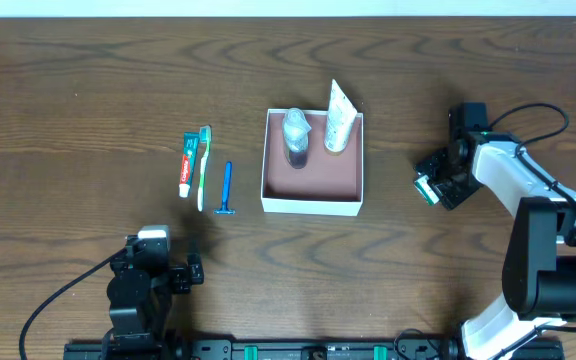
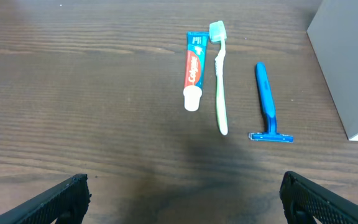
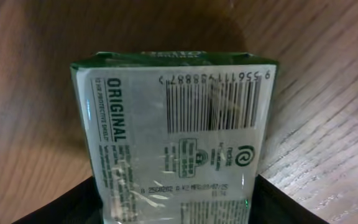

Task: Pack container
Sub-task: 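Move the right gripper to the green soap box and grasp it, then carry the soap box into the front of the box and release, then raise the right gripper away from the box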

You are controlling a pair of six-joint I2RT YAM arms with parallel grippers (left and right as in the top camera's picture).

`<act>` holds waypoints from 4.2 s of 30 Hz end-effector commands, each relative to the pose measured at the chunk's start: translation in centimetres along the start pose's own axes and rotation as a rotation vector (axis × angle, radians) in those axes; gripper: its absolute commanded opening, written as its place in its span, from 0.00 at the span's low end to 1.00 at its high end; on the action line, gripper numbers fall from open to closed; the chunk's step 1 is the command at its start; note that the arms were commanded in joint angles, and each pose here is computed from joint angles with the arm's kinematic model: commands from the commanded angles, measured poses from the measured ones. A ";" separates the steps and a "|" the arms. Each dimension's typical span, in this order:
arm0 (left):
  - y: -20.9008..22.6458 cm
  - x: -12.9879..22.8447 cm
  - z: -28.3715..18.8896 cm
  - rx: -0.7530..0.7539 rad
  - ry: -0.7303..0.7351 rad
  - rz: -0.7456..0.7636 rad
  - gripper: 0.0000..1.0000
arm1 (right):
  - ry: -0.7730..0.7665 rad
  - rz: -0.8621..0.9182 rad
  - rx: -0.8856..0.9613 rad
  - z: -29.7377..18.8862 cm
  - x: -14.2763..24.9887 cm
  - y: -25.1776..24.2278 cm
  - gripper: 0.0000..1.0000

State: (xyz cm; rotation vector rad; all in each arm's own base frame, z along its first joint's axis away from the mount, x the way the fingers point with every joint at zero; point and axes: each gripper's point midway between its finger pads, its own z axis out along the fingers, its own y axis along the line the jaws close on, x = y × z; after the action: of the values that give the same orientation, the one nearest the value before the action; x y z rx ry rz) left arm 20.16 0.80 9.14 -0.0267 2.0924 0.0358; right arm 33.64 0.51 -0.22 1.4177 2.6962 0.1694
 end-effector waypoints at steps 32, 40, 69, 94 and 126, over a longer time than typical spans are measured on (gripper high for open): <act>-0.1 0.0 0.0 0.002 -0.006 -0.007 0.98 | -0.247 -0.626 -0.032 -10.8 2.9 1.1 0.36; -0.1 0.0 0.0 0.002 -0.006 -0.007 0.98 | -0.285 -0.991 -0.262 -16.3 11.3 6.5 0.34; -0.1 0.0 0.0 0.002 -0.006 -0.007 0.98 | -0.375 -1.996 -0.319 -10.0 18.4 14.1 0.64; -0.1 0.0 0.0 0.002 -0.006 -0.007 0.98 | -0.541 -0.993 -0.427 -21.9 3.7 9.2 0.88; -1.3 -6.8 1.7 0.070 0.298 -0.079 0.98 | -0.320 -0.563 -0.383 -18.3 -2.6 3.1 0.99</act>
State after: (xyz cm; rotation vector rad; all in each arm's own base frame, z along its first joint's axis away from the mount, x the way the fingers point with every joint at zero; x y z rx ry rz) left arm 23.00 -0.16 12.46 -0.1147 2.3448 -0.0879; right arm 35.04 -0.76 18.16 0.4885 2.5043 0.3444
